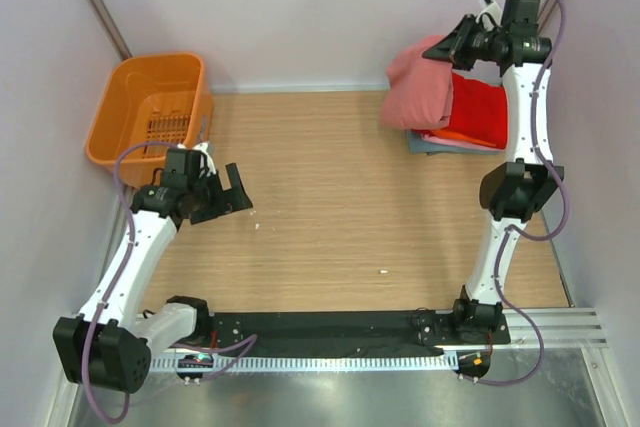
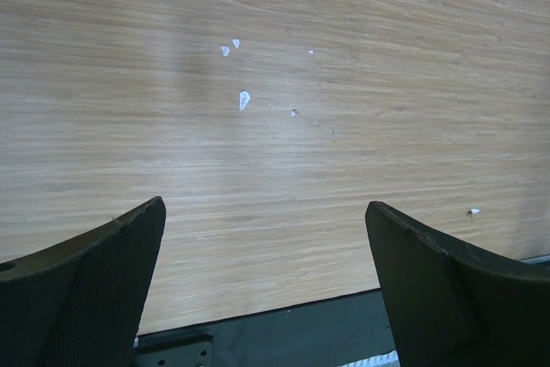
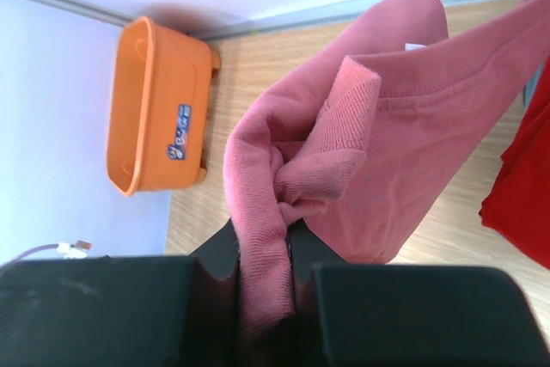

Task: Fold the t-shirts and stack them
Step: Neatly place the folded tshirt to the corner

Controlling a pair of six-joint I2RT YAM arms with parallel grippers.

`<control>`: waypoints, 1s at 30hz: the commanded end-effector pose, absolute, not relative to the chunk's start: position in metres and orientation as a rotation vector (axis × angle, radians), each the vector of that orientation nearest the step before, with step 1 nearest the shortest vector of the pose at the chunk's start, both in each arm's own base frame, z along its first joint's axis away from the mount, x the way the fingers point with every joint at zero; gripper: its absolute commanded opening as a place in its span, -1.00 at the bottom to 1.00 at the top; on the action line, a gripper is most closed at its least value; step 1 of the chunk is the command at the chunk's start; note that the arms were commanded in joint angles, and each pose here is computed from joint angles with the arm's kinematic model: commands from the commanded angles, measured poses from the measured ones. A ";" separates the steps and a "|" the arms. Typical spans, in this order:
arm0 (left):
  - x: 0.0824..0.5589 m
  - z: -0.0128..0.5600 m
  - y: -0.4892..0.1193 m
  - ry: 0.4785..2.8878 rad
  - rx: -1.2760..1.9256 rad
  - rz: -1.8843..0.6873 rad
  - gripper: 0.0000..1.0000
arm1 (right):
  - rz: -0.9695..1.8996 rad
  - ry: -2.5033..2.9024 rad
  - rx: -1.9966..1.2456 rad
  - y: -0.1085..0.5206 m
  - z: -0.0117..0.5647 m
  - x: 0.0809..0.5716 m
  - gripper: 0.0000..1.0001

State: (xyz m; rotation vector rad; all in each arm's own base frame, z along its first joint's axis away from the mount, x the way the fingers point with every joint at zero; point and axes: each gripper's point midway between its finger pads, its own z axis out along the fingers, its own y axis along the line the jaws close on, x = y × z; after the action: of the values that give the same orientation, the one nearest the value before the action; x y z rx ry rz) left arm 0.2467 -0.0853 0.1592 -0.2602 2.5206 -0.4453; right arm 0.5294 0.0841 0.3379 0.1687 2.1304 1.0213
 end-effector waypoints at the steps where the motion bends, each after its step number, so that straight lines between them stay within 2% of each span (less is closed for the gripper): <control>1: 0.252 0.163 -0.090 2.492 -0.223 -0.472 0.99 | 1.102 1.964 0.078 0.080 0.395 0.525 -0.97; 13: 0.250 0.155 -0.097 2.525 -0.189 -0.456 0.99 | 1.116 1.908 0.187 0.018 0.399 0.532 -0.97; 23: 0.250 0.151 -0.099 2.545 -0.178 -0.441 0.99 | 1.108 2.006 0.314 -0.011 0.347 0.538 -0.97; 30: 0.249 0.150 -0.099 2.551 -0.171 -0.431 0.99 | 1.045 2.010 0.387 -0.044 0.337 0.537 -0.97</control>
State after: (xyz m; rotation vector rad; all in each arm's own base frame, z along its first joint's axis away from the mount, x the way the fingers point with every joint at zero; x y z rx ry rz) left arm 0.2434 -0.0979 0.1478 -0.1981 2.5760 -0.4365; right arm 0.5454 -0.0276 0.3147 0.4079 2.0596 1.0796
